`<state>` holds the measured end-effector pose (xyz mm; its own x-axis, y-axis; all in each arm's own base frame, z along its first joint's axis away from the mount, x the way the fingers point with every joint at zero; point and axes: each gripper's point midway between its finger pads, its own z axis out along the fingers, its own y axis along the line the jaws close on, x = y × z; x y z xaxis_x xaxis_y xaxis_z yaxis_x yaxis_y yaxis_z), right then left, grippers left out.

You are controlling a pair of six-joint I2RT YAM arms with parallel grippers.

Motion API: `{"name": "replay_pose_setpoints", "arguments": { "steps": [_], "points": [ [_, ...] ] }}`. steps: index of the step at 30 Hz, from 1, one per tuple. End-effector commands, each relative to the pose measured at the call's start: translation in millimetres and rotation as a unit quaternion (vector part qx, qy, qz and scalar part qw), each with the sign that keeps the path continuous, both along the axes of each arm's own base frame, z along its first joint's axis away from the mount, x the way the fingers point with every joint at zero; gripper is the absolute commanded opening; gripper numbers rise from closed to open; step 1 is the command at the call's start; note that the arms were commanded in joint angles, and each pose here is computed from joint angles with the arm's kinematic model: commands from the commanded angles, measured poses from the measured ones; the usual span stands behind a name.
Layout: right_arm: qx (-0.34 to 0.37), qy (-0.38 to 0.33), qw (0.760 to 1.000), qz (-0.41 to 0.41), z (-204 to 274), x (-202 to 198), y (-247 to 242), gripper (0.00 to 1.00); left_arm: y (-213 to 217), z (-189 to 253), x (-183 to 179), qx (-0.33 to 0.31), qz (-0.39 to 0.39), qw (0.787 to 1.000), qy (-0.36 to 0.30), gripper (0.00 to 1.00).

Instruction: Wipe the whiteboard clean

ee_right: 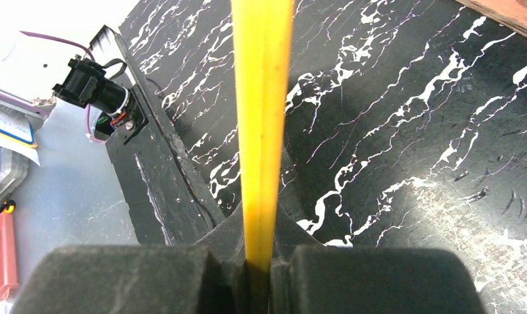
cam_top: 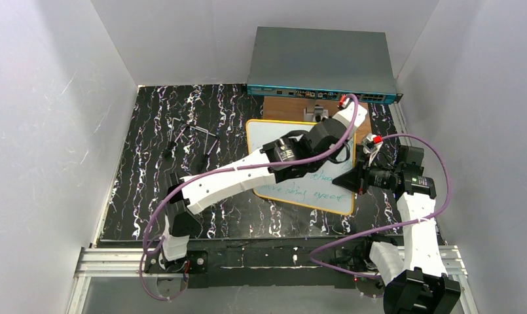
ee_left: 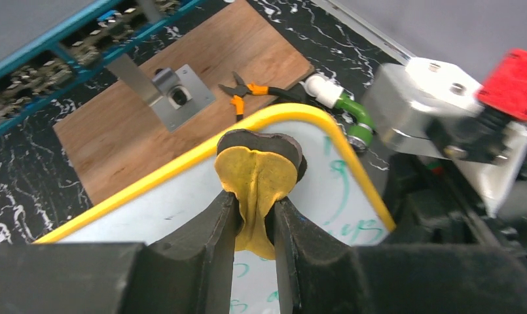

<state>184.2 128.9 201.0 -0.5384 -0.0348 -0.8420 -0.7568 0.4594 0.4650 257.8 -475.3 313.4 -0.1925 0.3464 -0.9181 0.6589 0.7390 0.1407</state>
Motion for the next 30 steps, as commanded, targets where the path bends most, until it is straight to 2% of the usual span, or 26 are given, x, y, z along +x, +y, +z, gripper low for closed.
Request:
{"name": "replay_pose_setpoints", "arguments": {
  "steps": [1, 7, 11, 18, 30],
  "points": [
    [0.022, -0.089, 0.995, 0.048, 26.6, -2.1, 8.5, 0.01, 47.2, 27.4, 36.4, -0.008, 0.076, 0.997, -0.022, 0.00],
    [0.021, -0.089, 0.995, 0.047, 26.2, -1.8, 8.3, 0.01, 20.0, 24.7, 17.7, -0.021, 0.010, 1.000, 0.005, 0.00],
    [0.021, -0.089, 0.995, 0.047, 25.9, -1.5, 8.2, 0.01, 0.7, 29.1, 1.3, -0.010, -0.038, 0.999, -0.004, 0.00],
    [0.021, -0.086, 0.995, 0.046, 25.1, -1.2, 8.1, 0.01, -6.8, 35.9, -1.4, 0.019, -0.078, 0.996, -0.025, 0.00],
    [0.020, -0.085, 0.995, 0.046, 24.8, -0.3, 7.8, 0.01, -17.5, -8.7, -37.4, 0.078, -0.129, 0.988, 0.021, 0.00]
  ]
}}
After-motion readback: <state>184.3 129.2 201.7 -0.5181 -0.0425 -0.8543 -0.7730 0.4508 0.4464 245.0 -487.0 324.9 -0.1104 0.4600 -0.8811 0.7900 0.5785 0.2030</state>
